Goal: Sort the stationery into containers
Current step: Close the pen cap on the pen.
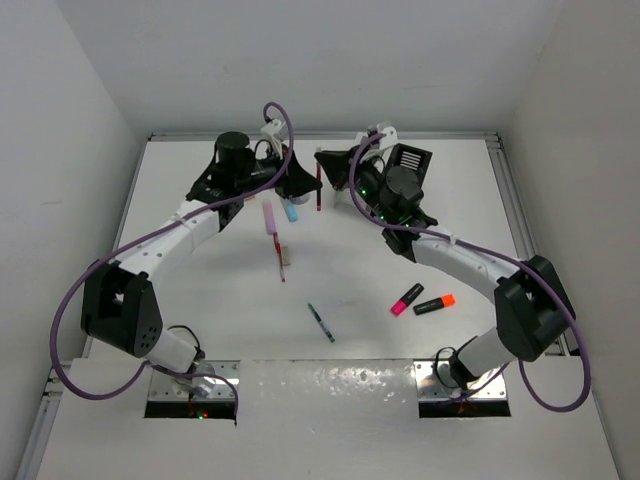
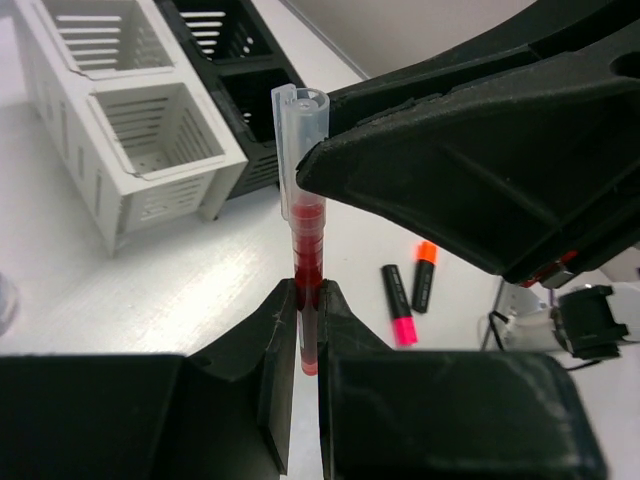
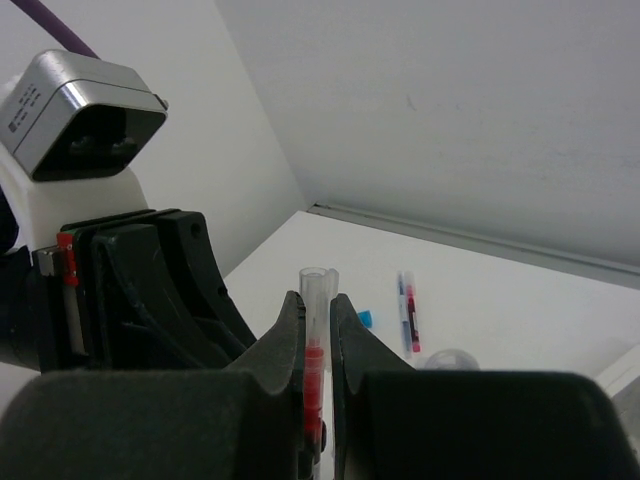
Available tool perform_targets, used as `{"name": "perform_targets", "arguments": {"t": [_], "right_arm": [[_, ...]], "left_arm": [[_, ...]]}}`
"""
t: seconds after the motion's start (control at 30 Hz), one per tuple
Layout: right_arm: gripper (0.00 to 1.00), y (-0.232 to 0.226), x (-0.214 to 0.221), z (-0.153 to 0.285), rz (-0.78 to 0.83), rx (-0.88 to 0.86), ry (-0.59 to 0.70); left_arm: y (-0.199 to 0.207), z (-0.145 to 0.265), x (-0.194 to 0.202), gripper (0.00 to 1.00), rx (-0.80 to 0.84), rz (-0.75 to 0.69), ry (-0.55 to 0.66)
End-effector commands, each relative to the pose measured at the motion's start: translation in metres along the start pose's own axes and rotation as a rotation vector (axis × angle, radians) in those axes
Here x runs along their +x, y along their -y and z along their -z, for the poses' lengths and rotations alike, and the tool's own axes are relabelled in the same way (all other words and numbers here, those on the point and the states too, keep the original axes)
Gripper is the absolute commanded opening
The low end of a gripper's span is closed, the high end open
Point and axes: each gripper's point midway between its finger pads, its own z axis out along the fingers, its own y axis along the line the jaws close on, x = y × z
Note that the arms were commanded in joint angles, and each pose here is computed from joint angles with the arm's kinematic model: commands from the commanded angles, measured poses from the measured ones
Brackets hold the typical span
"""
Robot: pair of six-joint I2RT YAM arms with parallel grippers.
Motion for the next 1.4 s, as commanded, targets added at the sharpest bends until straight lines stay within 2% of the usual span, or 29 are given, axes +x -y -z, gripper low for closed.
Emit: {"name": "perform_targets", "arguments": {"t": [0.0, 0.27, 0.57, 1.0, 1.23, 1.3, 1.33, 1.37], "right_arm": [[0.00, 0.000, 0.022, 0.015, 0.004, -0.013, -0.061], [0.00, 0.005, 0.081, 0.043, 0.001, -0.050, -0.196], [0.00, 0.004, 0.129, 0.063, 0.042, -0.033, -0.261], [0.00, -0.003, 0.144, 0.074, 0.034, -0.053, -0.300], [0.00, 0.009, 0.120, 0.079, 0.036, -0.012, -0.260], [0.00, 0.014, 0.102, 0.081, 0.065, -0.002, -0.235], [0.06, 0.018, 0.100, 0.082, 0.077, 0.013, -0.262], [0.22, 0.017, 0.083, 0.082, 0.114, 0.004, -0.243]], "left_arm": [[0.025, 0.014, -0.060, 0.00, 0.085, -0.102, 0.181], [0.026, 0.017, -0.079, 0.00, 0.092, -0.183, 0.236], [0.023, 0.009, -0.079, 0.00, 0.057, -0.252, 0.222], [0.019, 0.004, -0.077, 0.00, 0.019, -0.320, 0.218], [0.013, 0.006, -0.069, 0.00, -0.009, -0.339, 0.191], [0.011, 0.007, -0.068, 0.00, -0.025, -0.355, 0.191], [0.009, 0.007, -0.066, 0.00, -0.031, -0.356, 0.187], [0.007, 0.007, -0.063, 0.00, -0.039, -0.358, 0.182]]}}
